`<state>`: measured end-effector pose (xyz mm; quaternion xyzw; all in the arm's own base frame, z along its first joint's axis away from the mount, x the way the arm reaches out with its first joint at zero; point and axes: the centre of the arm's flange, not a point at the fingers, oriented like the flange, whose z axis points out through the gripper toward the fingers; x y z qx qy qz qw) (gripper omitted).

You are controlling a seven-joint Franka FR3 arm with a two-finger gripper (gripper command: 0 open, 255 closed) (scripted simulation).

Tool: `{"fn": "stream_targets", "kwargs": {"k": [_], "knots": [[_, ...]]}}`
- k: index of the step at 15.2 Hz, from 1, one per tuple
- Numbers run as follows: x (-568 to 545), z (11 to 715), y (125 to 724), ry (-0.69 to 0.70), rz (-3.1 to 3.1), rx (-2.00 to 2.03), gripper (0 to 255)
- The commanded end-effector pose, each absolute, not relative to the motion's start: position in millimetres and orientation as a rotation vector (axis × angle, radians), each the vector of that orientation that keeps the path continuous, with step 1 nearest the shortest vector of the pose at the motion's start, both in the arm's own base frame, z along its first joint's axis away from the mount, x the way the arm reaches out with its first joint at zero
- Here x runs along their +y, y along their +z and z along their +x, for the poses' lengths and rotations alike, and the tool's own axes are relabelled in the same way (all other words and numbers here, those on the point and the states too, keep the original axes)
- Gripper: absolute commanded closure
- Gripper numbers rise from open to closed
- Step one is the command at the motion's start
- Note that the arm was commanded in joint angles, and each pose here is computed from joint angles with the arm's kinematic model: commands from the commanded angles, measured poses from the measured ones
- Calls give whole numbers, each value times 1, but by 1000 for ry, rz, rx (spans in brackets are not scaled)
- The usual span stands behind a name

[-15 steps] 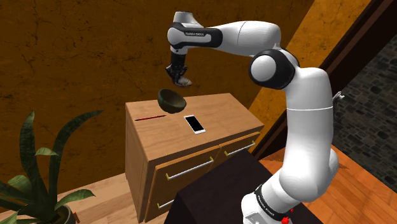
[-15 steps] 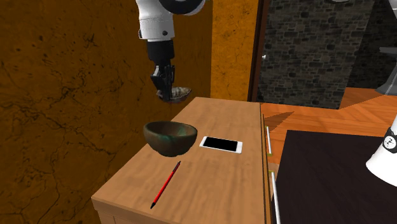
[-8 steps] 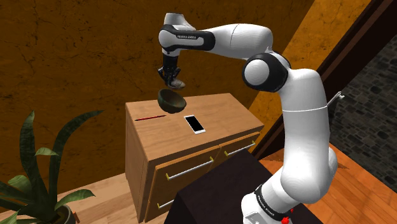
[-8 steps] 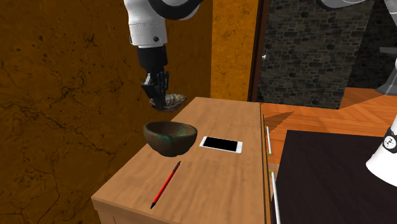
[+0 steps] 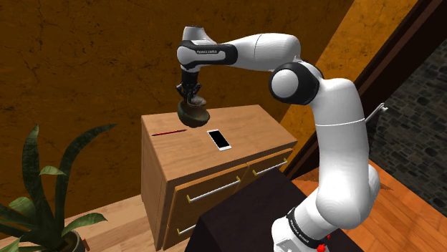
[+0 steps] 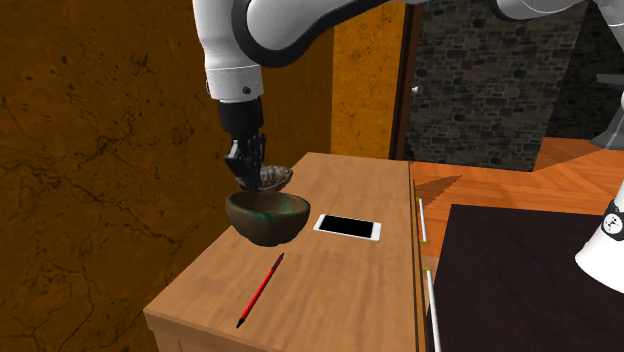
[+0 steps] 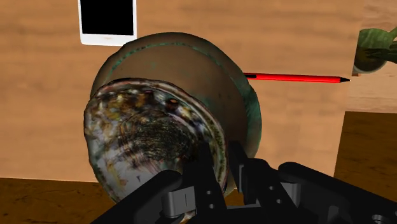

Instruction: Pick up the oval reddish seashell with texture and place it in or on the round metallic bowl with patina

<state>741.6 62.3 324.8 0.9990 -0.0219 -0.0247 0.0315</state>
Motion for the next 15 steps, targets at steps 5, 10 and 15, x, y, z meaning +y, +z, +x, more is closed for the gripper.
{"fn": "stream_targets", "kwargs": {"k": [5,10,15], "knots": [[62,741,296,-75,3077,-68,255],[62,741,296,-75,3077,-68,255],[62,741,296,-75,3077,-68,0]]}}
